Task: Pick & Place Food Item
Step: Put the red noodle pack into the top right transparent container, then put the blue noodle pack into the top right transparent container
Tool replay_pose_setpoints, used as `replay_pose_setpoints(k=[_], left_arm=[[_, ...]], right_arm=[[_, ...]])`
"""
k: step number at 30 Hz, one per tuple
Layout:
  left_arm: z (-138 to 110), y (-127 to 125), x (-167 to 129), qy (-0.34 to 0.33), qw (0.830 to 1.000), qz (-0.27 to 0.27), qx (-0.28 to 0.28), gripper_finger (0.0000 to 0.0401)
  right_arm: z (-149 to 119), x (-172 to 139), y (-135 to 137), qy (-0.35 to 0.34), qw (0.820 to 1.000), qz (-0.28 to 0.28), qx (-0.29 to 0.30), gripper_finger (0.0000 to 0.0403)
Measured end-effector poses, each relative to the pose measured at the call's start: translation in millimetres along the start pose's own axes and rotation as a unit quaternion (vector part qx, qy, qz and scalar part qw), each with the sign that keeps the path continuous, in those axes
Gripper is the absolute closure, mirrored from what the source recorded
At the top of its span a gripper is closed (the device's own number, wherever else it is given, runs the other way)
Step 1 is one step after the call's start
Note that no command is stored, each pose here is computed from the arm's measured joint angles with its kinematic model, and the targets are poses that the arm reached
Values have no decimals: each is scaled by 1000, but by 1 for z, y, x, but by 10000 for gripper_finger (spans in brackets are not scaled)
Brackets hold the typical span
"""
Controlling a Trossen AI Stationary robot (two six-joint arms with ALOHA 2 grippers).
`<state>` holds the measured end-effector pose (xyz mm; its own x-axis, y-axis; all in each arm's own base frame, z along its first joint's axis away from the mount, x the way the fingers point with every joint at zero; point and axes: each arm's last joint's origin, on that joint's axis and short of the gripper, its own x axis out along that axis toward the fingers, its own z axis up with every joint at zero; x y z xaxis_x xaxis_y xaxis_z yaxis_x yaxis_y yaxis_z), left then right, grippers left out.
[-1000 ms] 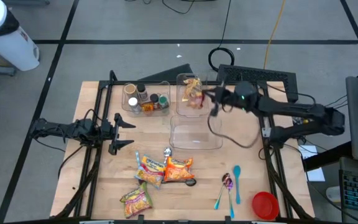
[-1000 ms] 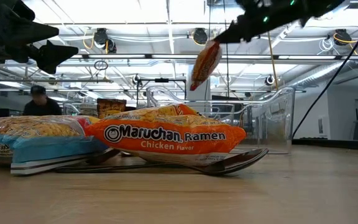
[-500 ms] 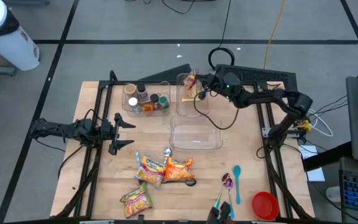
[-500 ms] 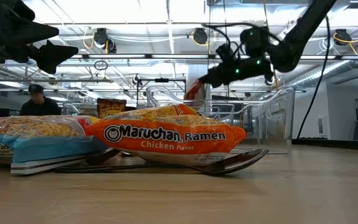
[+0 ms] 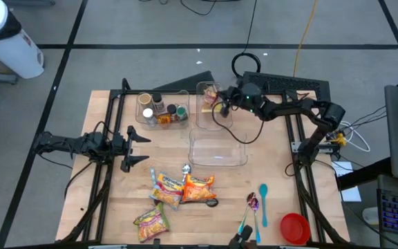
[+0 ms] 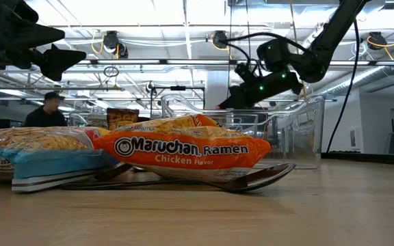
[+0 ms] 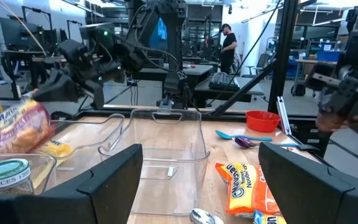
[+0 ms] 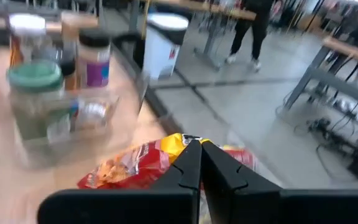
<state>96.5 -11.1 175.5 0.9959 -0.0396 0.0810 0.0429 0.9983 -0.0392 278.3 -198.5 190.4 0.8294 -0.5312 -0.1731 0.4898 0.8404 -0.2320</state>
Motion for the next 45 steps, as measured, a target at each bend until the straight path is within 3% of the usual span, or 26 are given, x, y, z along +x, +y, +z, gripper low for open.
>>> replay_pose_setpoints(k=[6,18,28,34,42,45], left_arm=[[0,0,0,0,1000,0,0,77],[0,0,0,0,1000,0,0,77],[0,0,0,0,1000,0,0,77],[0,0,0,0,1000,0,0,77],[0,0,0,0,1000,0,0,77],[0,0,0,0,1000,0,0,77]], right_arm=[[-12,-1,3,62,998,13,21,403],[-19,-2,2,98,995,6,27,391],[-19,-3,2,108,994,-8,36,257],[-2,-13,-1,92,994,-10,55,183],[37,-56,-2,105,991,3,88,141],[47,-73,3,102,988,57,98,141]])
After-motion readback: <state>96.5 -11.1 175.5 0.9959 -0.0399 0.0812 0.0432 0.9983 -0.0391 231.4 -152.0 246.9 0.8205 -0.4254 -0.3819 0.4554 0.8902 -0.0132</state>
